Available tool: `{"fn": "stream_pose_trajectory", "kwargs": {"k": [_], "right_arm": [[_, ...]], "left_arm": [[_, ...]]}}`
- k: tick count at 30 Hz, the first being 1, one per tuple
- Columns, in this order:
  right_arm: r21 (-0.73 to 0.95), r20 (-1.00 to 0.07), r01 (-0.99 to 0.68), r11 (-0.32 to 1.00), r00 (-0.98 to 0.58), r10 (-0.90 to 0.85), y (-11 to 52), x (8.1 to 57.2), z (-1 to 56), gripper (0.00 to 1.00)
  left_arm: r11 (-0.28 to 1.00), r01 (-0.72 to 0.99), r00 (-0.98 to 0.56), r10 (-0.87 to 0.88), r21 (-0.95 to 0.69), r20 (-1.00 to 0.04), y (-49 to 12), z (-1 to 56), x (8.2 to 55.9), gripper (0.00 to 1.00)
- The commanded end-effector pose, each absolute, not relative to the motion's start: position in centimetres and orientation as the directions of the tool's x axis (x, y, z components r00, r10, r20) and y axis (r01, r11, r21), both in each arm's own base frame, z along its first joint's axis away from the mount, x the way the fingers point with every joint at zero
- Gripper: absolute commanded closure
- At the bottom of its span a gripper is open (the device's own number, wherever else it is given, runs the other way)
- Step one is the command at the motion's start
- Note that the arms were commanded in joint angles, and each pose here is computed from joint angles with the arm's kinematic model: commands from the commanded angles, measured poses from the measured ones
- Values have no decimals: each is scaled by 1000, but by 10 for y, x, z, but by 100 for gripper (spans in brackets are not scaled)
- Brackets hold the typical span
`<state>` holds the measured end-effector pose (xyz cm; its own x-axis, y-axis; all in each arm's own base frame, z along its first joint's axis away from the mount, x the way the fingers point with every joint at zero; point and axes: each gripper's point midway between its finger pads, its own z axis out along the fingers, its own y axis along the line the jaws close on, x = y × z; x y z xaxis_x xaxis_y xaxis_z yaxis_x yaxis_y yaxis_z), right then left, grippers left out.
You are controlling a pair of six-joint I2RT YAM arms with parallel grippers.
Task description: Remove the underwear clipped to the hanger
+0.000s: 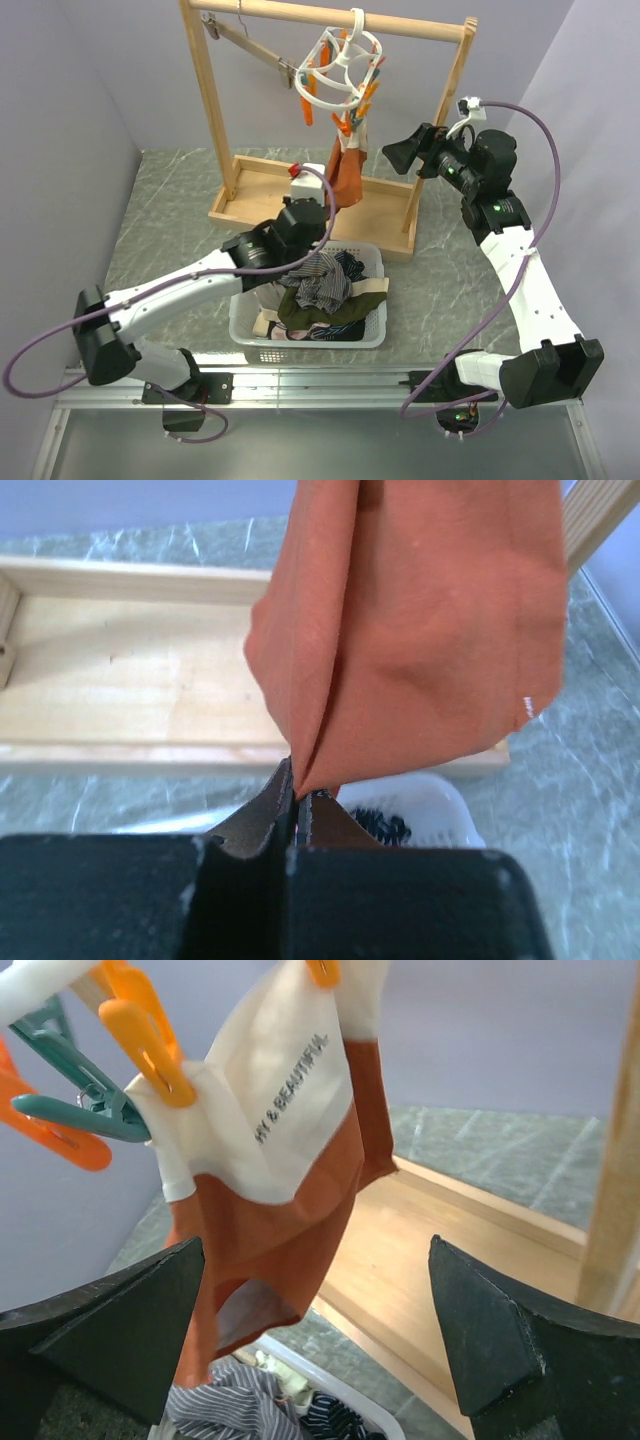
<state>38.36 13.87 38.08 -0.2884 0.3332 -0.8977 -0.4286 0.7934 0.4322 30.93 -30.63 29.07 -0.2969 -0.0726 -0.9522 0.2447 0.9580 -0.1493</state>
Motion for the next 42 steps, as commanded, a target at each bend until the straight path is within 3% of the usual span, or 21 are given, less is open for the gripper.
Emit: {"fn": "stream_pose_trajectory", "kwargs": {"k": [1,11,15,28,42], "right_arm": [[373,-925,-588,718,-174,338,154,362,437,0],[371,-910,-801,469,-215,353,196,347,464,0],[362,-913,-829,427,-224,340,209,352,471,0],[331,-916,-861,386,-196,349,243,372,491,4],[390,-879,-782,485,-160,449,261,406,493,12]], "left_arm": [[952,227,-338,-118,-203,-934,-288,294,288,99],[943,225,-415,-136,-246,-900,-266,285,253,99],[938,239,-408,-136,-249,-903,-269,295,252,99],[912,318,-397,-122,-261,-910,-303,315,247,99],[899,344,-385,-128,-271,-914,-312,328,241,99]]}}
